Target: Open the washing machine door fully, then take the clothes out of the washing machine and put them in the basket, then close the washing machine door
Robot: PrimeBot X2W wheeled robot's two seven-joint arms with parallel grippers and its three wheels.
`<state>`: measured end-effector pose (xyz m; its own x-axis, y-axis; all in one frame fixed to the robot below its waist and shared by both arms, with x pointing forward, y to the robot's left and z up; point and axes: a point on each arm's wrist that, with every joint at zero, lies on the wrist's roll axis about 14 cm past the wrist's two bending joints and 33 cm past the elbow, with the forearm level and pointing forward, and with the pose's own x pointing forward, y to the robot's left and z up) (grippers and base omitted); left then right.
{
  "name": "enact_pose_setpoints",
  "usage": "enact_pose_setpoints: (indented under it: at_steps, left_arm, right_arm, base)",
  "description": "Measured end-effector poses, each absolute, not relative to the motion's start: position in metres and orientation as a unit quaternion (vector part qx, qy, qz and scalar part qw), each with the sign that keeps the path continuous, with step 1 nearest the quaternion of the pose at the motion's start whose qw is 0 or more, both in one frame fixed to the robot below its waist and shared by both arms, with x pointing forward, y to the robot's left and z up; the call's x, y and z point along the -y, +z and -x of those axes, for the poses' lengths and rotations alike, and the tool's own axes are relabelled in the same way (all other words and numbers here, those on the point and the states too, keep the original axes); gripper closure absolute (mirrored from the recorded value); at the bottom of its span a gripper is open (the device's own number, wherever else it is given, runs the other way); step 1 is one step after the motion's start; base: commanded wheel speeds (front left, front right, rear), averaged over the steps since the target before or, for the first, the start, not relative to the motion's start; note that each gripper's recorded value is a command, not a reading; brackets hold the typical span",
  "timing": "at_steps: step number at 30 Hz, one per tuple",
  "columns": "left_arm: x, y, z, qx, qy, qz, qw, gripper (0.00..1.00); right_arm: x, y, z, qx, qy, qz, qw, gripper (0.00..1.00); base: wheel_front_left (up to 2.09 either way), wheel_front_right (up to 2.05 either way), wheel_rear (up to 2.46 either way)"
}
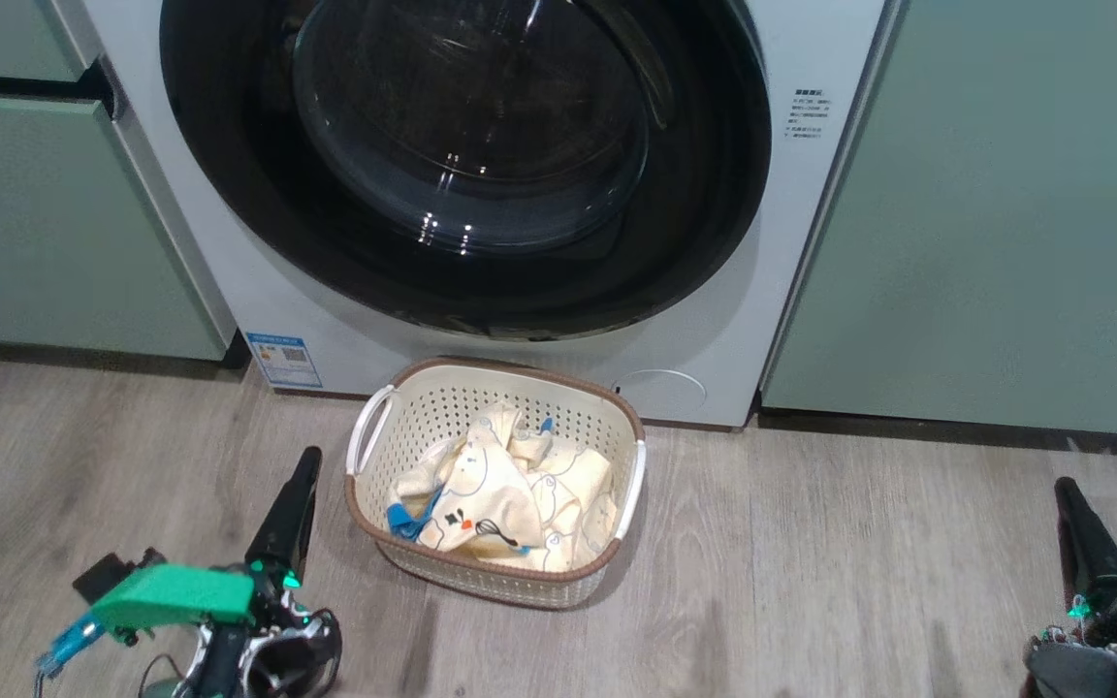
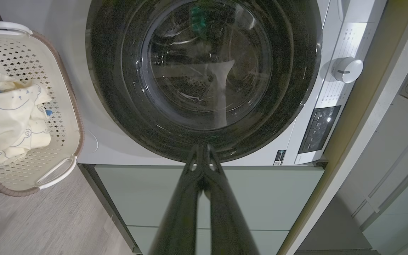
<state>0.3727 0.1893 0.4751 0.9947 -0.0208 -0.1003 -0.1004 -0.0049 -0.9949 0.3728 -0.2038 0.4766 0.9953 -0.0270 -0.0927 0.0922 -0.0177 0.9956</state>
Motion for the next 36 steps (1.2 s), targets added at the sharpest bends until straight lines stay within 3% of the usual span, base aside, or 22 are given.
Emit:
enact_pose_setpoints:
  at_steps: [36]
  left_arm:
    - [-0.1882, 0.4751, -0.3727, -0.044, 0.026, 0.710, 0.702, 1.00]
  right_arm:
    - [0.2060, 0.4767, -0.3726, -0.022, -0.043, -0.712, 0.701, 1.00]
  base:
    - [0.00, 0.00, 0.00]
